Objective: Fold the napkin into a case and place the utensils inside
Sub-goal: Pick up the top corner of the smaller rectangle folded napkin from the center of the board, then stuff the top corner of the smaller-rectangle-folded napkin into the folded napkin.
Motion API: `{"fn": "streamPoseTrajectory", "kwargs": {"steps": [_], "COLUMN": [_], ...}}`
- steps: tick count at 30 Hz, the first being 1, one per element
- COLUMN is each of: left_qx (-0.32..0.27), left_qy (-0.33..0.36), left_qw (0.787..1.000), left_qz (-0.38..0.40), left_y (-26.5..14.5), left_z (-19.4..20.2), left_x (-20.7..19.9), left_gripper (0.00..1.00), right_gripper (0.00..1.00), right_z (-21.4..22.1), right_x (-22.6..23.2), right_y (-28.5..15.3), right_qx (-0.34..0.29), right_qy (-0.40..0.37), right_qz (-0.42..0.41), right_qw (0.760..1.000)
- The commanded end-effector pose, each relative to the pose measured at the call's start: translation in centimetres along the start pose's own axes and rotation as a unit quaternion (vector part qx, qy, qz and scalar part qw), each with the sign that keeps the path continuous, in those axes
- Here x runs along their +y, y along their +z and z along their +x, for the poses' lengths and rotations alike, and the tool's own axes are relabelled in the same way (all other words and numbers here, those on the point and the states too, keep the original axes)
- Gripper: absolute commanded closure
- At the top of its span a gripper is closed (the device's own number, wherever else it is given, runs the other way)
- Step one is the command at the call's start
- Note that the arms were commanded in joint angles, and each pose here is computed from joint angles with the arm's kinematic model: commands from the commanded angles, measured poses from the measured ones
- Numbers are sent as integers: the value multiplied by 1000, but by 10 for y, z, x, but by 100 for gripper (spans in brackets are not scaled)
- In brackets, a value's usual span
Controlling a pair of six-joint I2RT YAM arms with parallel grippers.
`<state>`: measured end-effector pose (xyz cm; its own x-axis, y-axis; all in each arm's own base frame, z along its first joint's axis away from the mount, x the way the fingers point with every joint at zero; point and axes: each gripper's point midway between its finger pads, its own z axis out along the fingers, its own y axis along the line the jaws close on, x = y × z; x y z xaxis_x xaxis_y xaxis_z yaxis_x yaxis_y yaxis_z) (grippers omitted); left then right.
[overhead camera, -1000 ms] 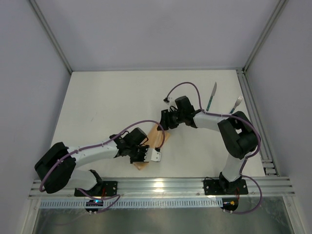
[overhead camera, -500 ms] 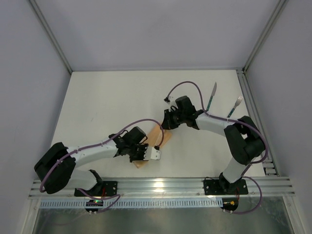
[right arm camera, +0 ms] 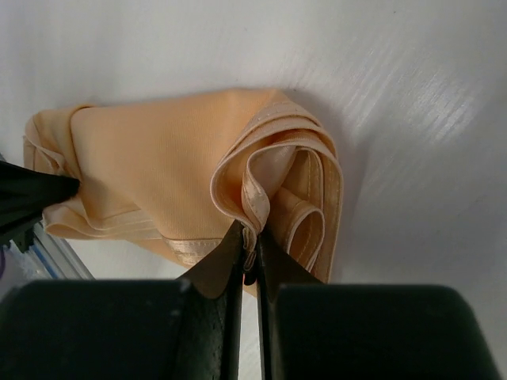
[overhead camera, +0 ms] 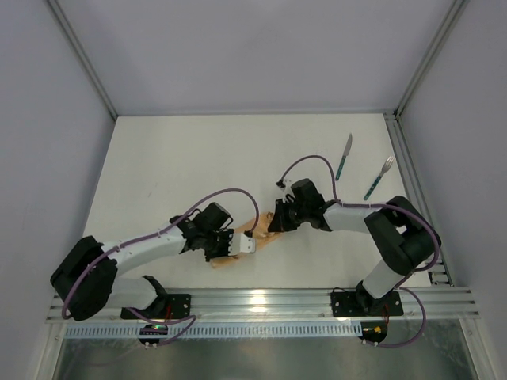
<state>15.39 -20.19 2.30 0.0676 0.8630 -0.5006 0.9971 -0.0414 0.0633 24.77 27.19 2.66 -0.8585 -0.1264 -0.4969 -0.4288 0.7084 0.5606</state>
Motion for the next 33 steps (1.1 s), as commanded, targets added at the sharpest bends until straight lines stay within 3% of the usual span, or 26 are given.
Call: {"fn": "streamPoseTrajectory", "kwargs": {"steps": [1,6,14,16,18,20,22,28,31,33], "left_qx": [-4,-13,27,43,60,64,69,0,-49,-37], "left_qy": [-16,-19,-18,-18,-25,-27,-33,-49,-87,-116], "left_qw": [1000,1000,999,999,997,997,996,999,994,991], "left_qz": [-9,-20,4,28,41,41,45,1,-40,-49], "left_y": [-10,-23,-37,-35,-35,-41,-52,-112,-111,-91], "left_z": [4,6,36,46,53,50,47,-21,-55,-60], "left_x": [0,0,-21,-33,-39,-37,-40,-13,17,34], "left_gripper": [90,83,89,83,64,56,53,45,45,47], "right_gripper": [96,96,96,96,96,96,96,96,96,96], "right_z": [-11,0,8,5,5,3,1,-3,-3,-3], "right_x": [3,-13,-22,-21,-21,-19,-16,-10,-8,-8], "right_y": [4,10,13,13,13,14,13,11,10,8], "right_qx": [-39,-36,-42,-45,-43,-46,-49,-55,-53,-54], "right_qy": [15,34,48,49,51,51,51,52,53,51], "right_qz": [-9,17,30,28,27,24,18,6,5,7], "right_qw": [999,999,998,997,997,997,997,997,997,997]}}
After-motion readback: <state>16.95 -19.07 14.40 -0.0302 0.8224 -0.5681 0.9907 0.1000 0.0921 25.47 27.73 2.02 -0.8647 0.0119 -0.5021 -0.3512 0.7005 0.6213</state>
